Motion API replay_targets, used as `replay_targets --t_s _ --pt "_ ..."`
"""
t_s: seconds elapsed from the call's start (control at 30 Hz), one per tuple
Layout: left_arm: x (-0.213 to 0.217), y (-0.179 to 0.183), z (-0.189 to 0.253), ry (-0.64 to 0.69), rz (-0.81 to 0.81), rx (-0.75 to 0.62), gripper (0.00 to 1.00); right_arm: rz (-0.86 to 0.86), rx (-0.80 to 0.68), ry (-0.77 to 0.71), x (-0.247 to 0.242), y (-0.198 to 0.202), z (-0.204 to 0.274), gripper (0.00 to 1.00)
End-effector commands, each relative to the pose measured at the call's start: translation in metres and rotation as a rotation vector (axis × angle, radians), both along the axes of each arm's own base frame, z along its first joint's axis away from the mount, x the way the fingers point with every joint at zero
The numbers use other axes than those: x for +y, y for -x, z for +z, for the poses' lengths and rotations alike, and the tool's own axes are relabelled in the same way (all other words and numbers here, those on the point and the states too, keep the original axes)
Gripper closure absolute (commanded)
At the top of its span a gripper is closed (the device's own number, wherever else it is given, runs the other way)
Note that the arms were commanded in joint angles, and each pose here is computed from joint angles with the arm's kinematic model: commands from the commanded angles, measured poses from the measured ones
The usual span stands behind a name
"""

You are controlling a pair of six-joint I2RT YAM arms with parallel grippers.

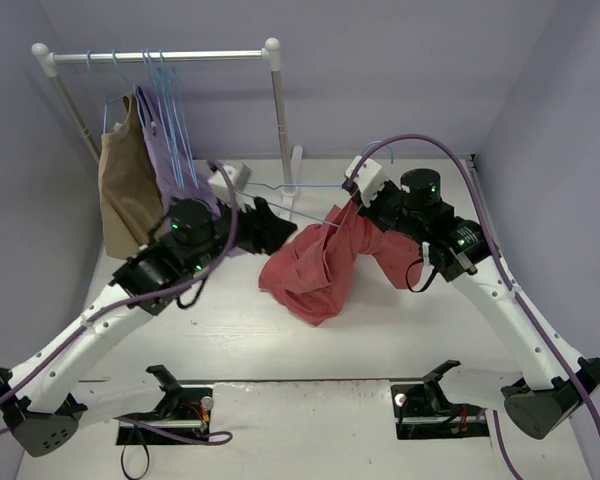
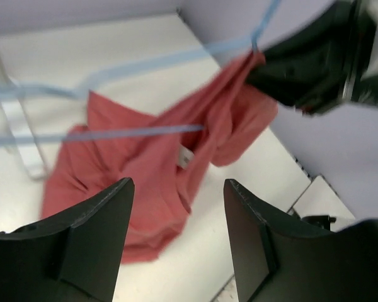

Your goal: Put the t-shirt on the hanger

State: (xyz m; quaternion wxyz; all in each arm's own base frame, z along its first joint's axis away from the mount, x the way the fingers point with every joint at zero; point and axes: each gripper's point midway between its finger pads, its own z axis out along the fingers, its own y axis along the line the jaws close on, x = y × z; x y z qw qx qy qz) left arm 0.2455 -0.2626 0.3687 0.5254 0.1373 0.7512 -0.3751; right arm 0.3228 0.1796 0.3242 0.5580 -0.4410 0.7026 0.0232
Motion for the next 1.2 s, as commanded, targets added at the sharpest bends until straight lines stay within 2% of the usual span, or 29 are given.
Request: replay_targets --t_s 0.0,0.17,0.37,0.73,1.17 --pt "-0.014 -0.004 -0.050 -0.029 0.222 0.132 0.46 -0.061 -0.122 -0.090 -0.001 -0.014 0.045 1.00" --pt "-0.035 -0.012 -0.089 -0.075 0.280 0.210 0.46 -0.067 -0.115 -0.106 -0.001 -0.012 0.046 1.00" --pt "-0.055 -0.020 -0.116 -0.135 0.268 0.221 0.46 -0.067 -0.103 -0.117 -0.002 -0.007 0.041 1.00" --pt "-0.072 -0.017 -0.131 -0.141 0.242 0.242 0.46 -0.084 -0.078 -0.120 -0.003 -0.008 0.029 1.00" --pt "-0.081 -0.020 -0.160 -0.220 0.270 0.268 0.46 -0.084 -0.073 -0.147 -0.002 -0.006 0.030 0.99"
